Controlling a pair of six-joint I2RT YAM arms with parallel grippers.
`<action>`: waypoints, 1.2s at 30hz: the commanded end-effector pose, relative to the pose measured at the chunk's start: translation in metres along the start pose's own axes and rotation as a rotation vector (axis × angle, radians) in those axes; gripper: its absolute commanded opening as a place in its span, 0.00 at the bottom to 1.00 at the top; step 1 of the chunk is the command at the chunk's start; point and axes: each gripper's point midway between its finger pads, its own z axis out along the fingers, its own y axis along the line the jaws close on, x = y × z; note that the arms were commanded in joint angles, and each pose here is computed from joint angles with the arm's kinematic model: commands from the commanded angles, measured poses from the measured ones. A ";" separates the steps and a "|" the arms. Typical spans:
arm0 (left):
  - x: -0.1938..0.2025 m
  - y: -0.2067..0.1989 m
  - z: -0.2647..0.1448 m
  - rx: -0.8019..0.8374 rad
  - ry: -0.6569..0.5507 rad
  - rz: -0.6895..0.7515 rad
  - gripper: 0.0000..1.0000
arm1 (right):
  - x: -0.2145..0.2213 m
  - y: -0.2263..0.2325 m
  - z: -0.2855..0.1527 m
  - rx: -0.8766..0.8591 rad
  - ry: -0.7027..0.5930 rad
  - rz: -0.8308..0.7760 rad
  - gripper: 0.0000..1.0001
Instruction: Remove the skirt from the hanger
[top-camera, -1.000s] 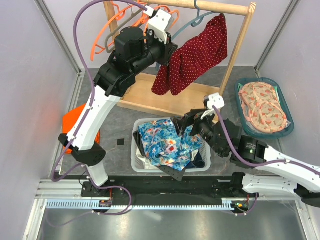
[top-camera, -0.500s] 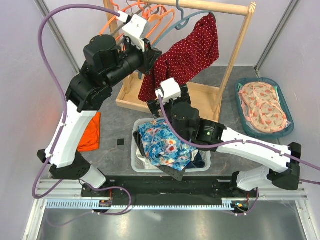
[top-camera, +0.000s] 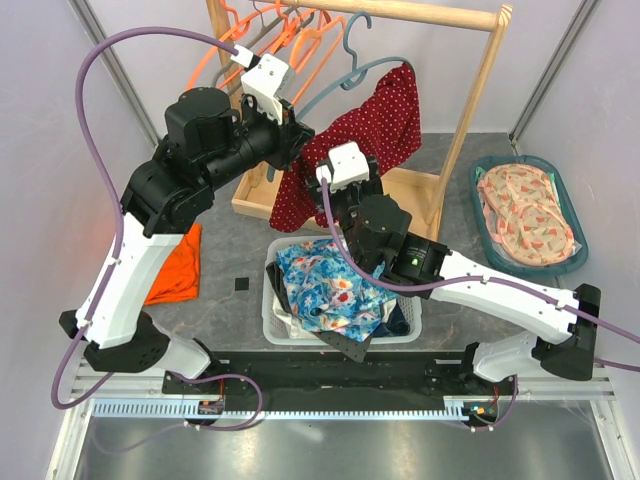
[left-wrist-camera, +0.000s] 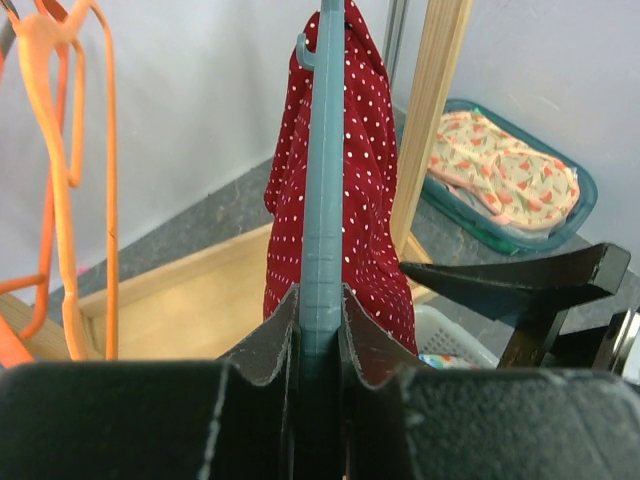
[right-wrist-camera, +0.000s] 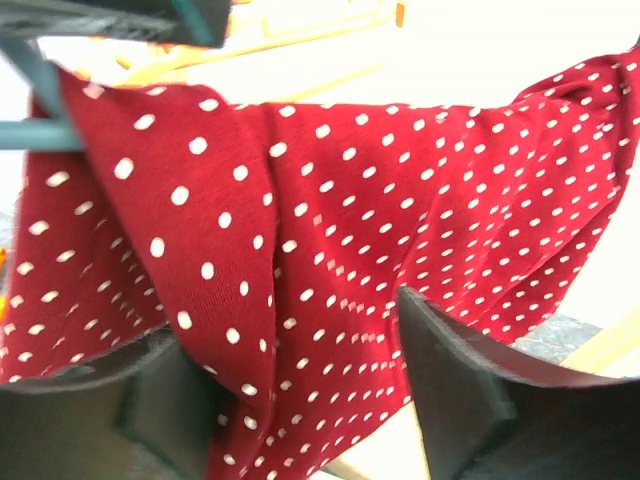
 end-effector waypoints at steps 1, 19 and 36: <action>-0.039 -0.010 -0.021 0.045 -0.135 -0.034 0.02 | -0.005 -0.004 0.005 0.002 -0.022 0.013 0.54; -0.012 0.008 0.008 -0.044 -0.082 0.042 0.02 | -0.228 -0.212 -0.144 -0.058 -0.568 0.552 0.00; -0.026 0.028 0.045 -0.153 -0.130 0.100 0.02 | -0.211 -0.183 -0.156 -0.259 -0.477 0.583 0.00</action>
